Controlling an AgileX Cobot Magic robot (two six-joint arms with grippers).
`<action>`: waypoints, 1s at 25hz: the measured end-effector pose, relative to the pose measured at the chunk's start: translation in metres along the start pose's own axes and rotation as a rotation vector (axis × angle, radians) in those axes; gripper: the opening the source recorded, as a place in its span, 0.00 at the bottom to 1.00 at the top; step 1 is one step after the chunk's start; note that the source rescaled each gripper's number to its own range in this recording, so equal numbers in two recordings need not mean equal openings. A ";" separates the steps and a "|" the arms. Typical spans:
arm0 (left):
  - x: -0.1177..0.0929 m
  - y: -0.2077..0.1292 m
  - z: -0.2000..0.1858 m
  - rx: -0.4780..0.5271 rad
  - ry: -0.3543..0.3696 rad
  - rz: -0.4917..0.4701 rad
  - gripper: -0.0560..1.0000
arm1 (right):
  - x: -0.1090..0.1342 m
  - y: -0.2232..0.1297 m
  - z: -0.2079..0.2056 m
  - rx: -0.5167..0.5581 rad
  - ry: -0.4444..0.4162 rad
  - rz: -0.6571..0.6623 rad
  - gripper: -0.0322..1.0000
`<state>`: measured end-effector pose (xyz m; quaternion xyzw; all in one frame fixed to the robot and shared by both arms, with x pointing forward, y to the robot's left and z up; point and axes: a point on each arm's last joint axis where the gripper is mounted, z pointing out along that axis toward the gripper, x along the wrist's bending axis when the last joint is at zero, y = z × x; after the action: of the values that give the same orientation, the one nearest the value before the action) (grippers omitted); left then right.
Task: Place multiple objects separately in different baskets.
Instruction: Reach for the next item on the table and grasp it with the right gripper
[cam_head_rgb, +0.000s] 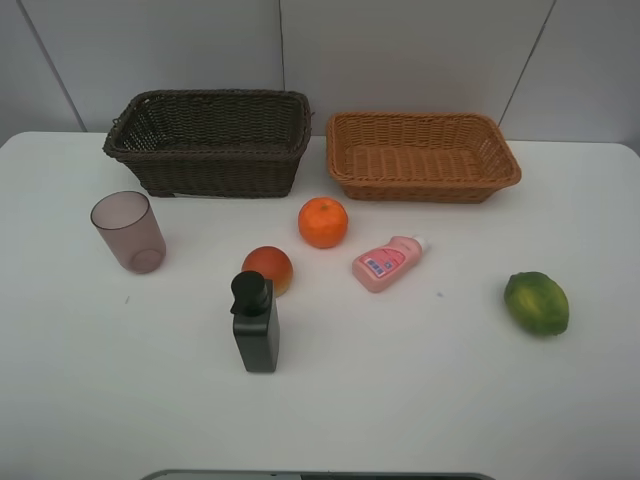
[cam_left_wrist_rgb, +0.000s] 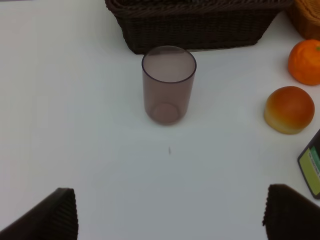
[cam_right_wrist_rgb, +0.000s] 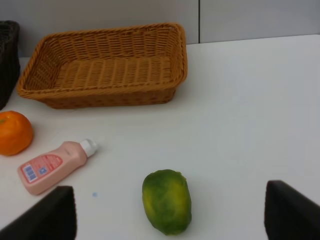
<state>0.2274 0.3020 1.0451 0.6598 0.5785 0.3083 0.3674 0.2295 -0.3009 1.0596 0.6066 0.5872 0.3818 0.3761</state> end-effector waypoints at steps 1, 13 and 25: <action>0.000 0.000 0.000 0.000 0.000 0.000 0.96 | 0.000 0.000 0.000 0.000 0.000 0.000 0.64; 0.000 0.000 0.000 0.000 0.000 0.000 0.96 | 0.000 0.000 0.000 0.000 -0.001 0.000 0.64; 0.000 0.000 0.000 0.000 0.000 0.000 0.96 | 0.000 0.000 0.000 0.000 -0.001 0.000 0.64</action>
<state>0.2274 0.3020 1.0451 0.6598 0.5785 0.3083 0.3674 0.2295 -0.3010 1.0596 0.6066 0.5872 0.3816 0.3763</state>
